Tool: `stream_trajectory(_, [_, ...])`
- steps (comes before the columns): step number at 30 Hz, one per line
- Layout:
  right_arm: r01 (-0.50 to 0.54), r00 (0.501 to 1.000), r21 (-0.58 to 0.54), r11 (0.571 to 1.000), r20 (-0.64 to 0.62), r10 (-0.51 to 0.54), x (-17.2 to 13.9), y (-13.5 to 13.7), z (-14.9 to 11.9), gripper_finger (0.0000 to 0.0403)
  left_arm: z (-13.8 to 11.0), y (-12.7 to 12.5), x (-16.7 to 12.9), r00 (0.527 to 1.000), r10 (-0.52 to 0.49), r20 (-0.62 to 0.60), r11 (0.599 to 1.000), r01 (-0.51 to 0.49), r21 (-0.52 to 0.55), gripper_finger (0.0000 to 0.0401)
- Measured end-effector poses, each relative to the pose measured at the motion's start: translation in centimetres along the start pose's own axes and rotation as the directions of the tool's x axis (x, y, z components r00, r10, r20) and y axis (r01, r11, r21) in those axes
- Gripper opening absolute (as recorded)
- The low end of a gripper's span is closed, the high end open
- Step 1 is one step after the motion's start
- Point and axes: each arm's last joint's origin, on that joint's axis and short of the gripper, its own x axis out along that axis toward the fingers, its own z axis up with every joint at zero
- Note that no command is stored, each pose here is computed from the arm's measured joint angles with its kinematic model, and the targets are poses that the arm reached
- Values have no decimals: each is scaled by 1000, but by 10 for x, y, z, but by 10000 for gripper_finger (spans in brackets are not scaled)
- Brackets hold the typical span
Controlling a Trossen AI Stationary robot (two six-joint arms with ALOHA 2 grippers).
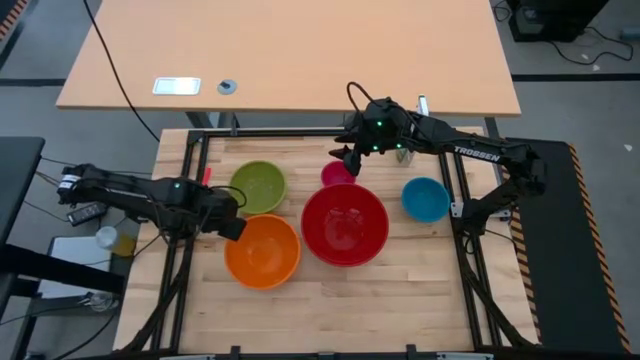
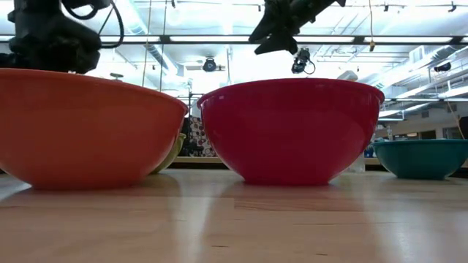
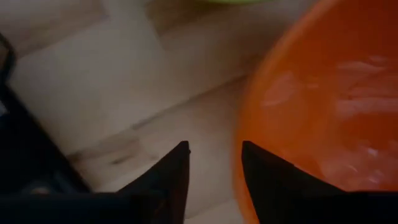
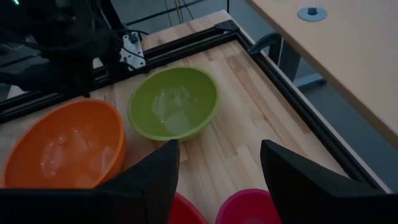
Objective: Nest bowls inside each other
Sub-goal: Stack the orange bowl on the big red bowl
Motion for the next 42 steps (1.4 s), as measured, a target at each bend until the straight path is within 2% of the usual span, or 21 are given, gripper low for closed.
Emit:
stream_trajectory(6, [-1, 1000, 3, 1000, 7, 1, 1, 0, 1, 231, 4, -13, 9, 999, -24, 22, 999, 23, 50, 215])
stream_trajectory(11, [-7, 1000, 28, 1000, 5, 7, 1, 0, 1, 231, 5, -15, 11, 1000, -11, 27, 998, 9, 66, 215])
stream_trajectory(16, [-14, 1000, 26, 1000, 3, 14, 1, 2, 0, 231, 3, -10, 21, 1000, 9, 19, 997, -10, 72, 188])
stream_trajectory(21, [-16, 1000, 25, 1000, 3, 16, 1, 2, 0, 231, 3, -11, 35, 998, -64, 0, 996, 64, 60, 170])
stream_trajectory(25, [-16, 1000, 25, 1000, 3, 16, 1, 2, 0, 231, 2, -9, 40, 998, -61, -8, 996, 62, 60, 152])
stream_trajectory(28, [-16, 1000, 25, 1000, 3, 16, 1, 2, 0, 231, 2, -9, 40, 998, -63, -23, 995, 64, 70, 115])
stream_trajectory(33, [-17, 1000, 22, 1000, 6, 17, 1, 3, 0, 231, 1, -9, 40, 997, -66, -35, 995, 68, 74, 20])
stream_trajectory(39, [-19, 999, 11, 1000, 25, 19, 1, 3, 2, 231, 0, -9, 38, 995, -78, -64, 996, 81, 48, 22])
stream_trajectory(42, [-19, 1000, 2, 1000, 25, 19, 1, 3, 2, 231, -1, -10, 28, 989, -116, -96, 991, 121, 53, 14])
